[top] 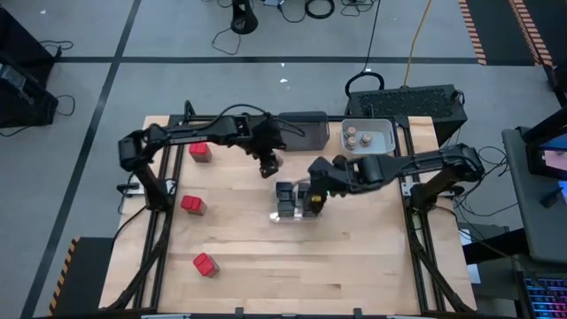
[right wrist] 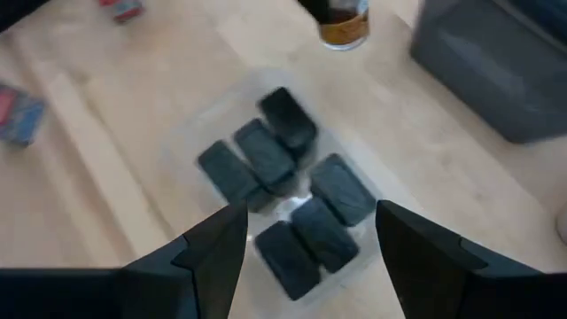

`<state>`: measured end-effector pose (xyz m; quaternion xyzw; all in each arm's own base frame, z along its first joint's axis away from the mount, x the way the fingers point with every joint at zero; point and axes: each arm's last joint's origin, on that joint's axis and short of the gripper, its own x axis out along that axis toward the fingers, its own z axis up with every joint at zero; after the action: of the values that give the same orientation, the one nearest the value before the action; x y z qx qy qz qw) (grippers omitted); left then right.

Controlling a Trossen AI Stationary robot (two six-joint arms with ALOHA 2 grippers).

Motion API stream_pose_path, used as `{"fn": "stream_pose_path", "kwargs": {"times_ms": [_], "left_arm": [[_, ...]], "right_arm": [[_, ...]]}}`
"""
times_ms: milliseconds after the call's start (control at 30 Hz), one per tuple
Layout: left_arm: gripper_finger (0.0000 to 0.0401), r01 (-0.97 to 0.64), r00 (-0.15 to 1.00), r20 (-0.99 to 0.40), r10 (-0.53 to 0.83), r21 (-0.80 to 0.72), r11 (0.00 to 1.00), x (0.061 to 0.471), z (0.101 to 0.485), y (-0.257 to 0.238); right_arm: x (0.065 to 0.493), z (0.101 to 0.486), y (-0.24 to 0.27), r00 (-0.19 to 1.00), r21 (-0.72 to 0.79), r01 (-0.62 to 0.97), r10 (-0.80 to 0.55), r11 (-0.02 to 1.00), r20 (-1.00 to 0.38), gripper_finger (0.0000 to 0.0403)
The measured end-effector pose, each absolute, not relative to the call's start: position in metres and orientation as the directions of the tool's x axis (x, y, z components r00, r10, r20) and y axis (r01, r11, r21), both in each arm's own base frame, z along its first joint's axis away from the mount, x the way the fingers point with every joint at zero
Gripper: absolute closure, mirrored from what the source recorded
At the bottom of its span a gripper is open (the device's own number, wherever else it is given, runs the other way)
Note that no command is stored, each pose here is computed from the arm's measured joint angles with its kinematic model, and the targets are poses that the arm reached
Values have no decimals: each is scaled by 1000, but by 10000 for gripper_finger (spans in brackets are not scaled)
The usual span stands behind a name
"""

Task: Sort spices by type
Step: Put the brown seasoning into the gray bin

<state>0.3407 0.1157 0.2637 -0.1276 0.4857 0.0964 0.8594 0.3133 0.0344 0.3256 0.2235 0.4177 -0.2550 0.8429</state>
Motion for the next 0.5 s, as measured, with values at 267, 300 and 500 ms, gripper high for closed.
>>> {"fn": "stream_pose_path", "kwargs": {"times_ms": [267, 300, 500], "left_arm": [[202, -289, 426, -903, 50, -84, 954, 374, 224, 142], [202, -290, 419, -907, 47, -84, 953, 378, 220, 143], [200, -328, 386, -921, 42, -94, 940, 392, 201, 146]], "right_arm": [[313, 324, -13, 461, 128, 704, -313, 699, -830, 172], [313, 324, -16, 458, 114, 698, -318, 707, -830, 172], [310, 324, -41, 424, -9, 617, -342, 787, -839, 172]]}}
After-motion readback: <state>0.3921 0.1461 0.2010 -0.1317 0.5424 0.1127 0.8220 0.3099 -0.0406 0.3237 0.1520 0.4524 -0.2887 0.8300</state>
